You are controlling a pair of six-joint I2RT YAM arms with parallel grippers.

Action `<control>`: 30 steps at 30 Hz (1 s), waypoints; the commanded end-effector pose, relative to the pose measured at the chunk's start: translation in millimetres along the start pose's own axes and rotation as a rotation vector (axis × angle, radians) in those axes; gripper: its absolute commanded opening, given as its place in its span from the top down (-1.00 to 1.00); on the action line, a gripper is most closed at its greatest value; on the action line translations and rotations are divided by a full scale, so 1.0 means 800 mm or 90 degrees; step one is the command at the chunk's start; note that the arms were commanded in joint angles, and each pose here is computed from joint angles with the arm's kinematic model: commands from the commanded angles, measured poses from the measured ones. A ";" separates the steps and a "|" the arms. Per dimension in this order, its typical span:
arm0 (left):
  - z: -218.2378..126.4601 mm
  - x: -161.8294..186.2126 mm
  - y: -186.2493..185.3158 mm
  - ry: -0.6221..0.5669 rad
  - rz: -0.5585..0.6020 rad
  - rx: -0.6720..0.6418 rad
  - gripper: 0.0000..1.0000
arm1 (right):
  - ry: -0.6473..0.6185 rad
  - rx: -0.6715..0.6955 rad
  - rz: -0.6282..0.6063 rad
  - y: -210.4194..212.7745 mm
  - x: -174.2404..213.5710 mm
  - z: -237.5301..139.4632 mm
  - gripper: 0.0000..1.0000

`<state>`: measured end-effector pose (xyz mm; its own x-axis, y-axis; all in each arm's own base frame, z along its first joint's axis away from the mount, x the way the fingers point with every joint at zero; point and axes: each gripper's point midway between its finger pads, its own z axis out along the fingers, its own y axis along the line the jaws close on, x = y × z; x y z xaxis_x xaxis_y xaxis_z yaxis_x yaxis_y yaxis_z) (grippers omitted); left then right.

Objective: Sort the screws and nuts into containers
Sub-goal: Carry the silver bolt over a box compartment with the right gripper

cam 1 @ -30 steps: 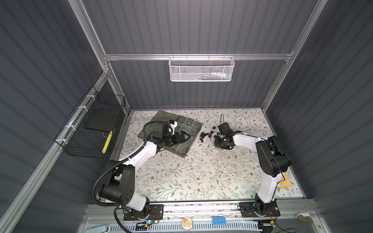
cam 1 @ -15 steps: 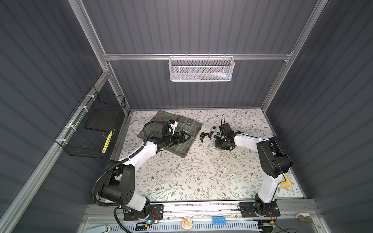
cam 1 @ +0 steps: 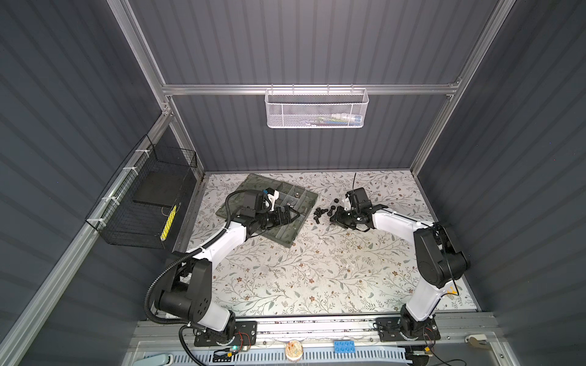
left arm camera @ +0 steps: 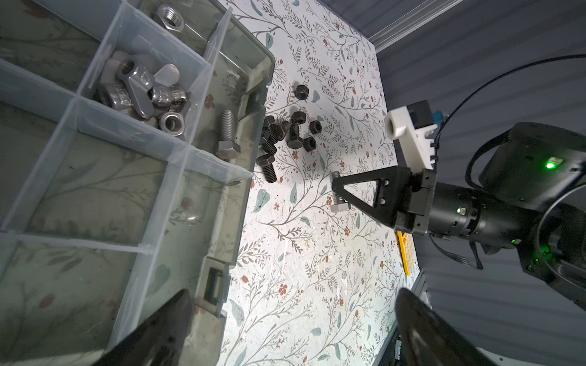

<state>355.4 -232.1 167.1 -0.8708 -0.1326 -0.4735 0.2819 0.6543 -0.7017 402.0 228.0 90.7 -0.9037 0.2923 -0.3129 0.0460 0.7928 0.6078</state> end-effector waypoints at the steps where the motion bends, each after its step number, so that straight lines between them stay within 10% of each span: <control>1: -0.007 -0.012 -0.019 -0.005 0.008 0.022 -1.00 | -0.024 -0.109 0.001 0.059 -0.029 -0.017 0.96; 30: -0.014 -0.042 -0.028 -0.010 0.011 0.000 -0.99 | -0.006 -0.211 0.002 0.131 -0.102 0.079 0.93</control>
<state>367.4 -234.6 204.8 -0.8556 -0.1296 -0.5012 0.3069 0.6528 -0.6926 503.6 313.6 128.1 -0.9001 0.3209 -0.2947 -0.0611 0.5768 0.8146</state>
